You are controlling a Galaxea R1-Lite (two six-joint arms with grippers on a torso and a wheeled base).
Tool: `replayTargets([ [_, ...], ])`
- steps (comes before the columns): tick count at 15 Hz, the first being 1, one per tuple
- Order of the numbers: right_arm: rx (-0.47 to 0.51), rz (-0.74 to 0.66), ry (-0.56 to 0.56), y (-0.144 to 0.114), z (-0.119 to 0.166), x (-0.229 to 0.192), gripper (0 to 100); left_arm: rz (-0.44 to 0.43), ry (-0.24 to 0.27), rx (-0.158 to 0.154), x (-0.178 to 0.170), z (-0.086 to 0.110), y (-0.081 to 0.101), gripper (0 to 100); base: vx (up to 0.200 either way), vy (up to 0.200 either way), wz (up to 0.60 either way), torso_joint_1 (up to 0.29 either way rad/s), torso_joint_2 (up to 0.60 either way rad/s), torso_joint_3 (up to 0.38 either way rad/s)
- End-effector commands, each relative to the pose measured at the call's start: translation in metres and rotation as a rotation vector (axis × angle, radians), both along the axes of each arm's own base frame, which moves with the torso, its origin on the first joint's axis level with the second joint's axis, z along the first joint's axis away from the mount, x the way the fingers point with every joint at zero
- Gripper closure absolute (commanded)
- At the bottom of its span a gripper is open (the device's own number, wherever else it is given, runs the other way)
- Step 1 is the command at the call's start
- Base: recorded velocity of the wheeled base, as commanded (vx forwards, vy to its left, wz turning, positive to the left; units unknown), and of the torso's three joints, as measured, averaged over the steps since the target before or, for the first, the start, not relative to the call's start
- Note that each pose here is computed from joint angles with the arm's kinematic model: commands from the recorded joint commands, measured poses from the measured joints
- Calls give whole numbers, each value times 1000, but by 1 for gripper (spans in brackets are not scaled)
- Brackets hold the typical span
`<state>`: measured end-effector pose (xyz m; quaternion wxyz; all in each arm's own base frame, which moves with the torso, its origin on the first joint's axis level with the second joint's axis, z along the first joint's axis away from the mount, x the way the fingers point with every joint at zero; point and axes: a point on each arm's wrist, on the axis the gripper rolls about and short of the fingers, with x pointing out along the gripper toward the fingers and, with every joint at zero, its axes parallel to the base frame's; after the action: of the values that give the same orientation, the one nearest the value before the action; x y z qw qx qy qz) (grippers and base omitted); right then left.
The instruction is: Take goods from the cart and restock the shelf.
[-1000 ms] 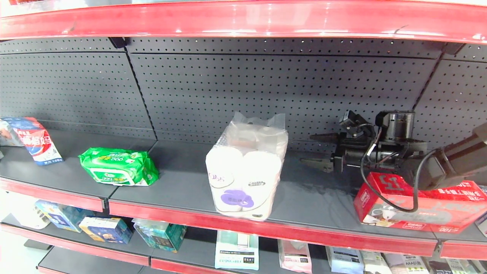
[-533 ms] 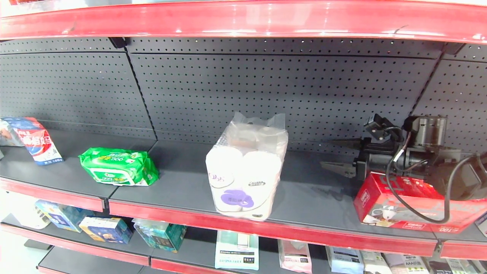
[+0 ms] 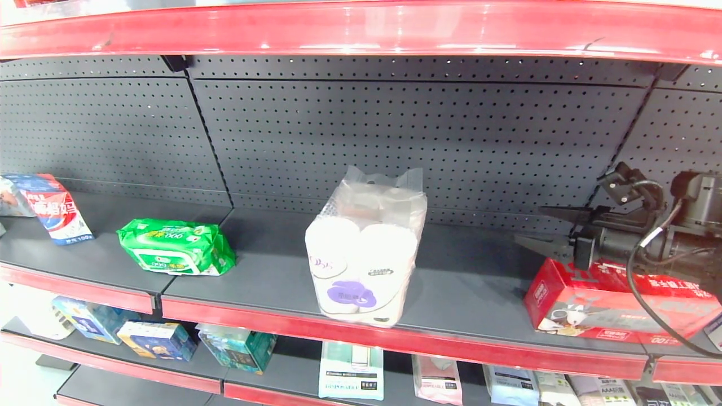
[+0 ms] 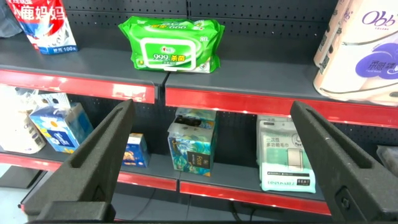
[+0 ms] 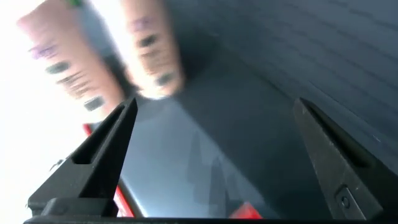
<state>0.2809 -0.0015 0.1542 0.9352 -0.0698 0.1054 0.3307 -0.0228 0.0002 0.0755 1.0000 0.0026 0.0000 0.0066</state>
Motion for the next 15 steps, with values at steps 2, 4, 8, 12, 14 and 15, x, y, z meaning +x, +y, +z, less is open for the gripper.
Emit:
replayTargets([
  [2, 60, -249, -25, -2, 28, -41, 0, 1, 0, -1, 0, 0, 0, 0, 0, 0, 0, 0, 0, 0],
  [4, 89, -445, 27, -2, 18, -80, 0, 2, 0, -1, 0, 0, 0, 0, 0, 0, 0, 0, 0, 0],
  [8, 43, -734, -7, -12, 11, -136, 0, 1, 0, 1, 0, 0, 0, 0, 0, 0, 0, 0, 0, 0],
  [12, -21, -950, -13, -10, 2, -193, 0, 1, 0, -1, 0, 0, 0, 0, 0, 0, 0, 0, 0, 0],
  [14, -34, -862, -28, -5, -8, -236, 0, 1, 0, -1, 0, 0, 0, 0, 0, 0, 0, 0, 0, 0],
  [15, -19, -836, -35, -3, -15, -252, 0, 1, 0, 1, 0, 0, 0, 0, 0, 0, 0, 0, 0, 0],
])
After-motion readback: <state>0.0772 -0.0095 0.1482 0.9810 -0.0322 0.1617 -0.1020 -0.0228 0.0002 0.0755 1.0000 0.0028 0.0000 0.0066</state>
